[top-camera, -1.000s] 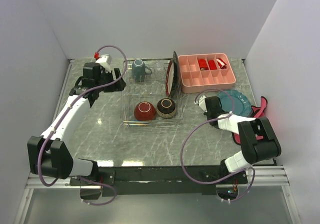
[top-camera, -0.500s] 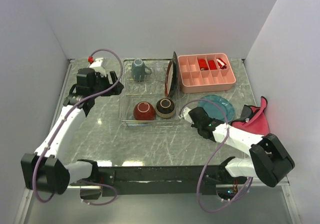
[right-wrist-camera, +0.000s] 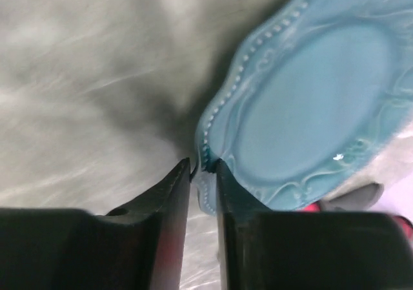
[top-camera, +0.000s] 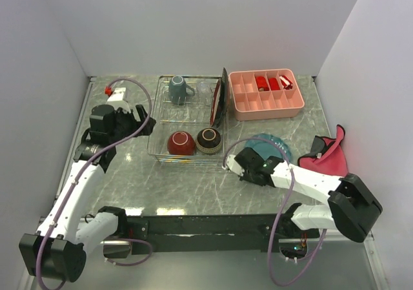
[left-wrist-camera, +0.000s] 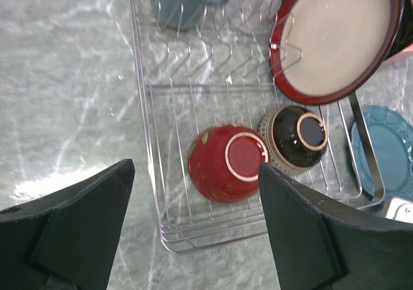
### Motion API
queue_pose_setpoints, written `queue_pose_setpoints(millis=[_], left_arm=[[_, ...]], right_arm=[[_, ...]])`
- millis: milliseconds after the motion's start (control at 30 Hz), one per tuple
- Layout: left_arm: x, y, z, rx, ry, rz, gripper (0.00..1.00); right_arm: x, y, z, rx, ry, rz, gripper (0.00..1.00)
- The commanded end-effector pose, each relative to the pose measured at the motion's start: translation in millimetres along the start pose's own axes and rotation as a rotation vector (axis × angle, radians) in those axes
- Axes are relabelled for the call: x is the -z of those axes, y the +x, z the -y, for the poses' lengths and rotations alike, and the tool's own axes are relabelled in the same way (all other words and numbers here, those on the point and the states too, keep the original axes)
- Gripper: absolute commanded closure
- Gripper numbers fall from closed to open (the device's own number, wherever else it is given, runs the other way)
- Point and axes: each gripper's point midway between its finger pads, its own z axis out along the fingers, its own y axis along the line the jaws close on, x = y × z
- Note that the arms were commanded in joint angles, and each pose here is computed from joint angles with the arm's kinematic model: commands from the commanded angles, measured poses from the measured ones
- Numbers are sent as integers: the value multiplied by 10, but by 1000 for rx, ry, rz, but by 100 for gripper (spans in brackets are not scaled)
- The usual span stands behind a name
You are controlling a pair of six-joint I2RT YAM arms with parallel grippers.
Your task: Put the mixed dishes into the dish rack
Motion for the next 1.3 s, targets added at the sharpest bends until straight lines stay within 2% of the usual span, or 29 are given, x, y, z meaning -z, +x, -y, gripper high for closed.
queue_pose_setpoints(millis=[0,100,133,233,333,400,500,633,667,800,867,1167,1267], left_arm=[[-7,20,120,47,77,34,17],[-14,108,233,82,148,11,17],[-16,131,264,86,168,4,17],[3,149,497,102,290,-20,16],[-3,192,850,94,436,-60,16],[-85,247,960,100,471,-99,16],[-226,137,1046,84,492,-109,16],[-292,-141,1139,8,510,-69,16],[-293,-173,1138,-4,504,-70,16],[-334,-396,1042,-104,454,-36,14],[-351,-529,944,-136,423,-9,14],[-477,-439,689,-139,375,-45,14],[-574,-414,639,-148,359,-62,14]], right_arm=[[37,291,-466,-1,-219,-45,66],[42,289,-353,-93,-223,-33,60],[69,358,-312,-132,-241,-49,54],[313,234,-198,-179,-295,39,50],[665,21,-56,-201,-294,212,43],[834,-91,105,-236,-245,306,38],[865,-143,317,-333,-225,364,37],[763,-95,677,-568,-230,377,37],[644,44,775,-661,-247,333,37],[411,278,1047,-863,-295,300,37],[312,335,1148,-895,-314,299,38],[17,573,1434,-968,-385,300,39],[-92,681,1539,-996,-372,288,35]])
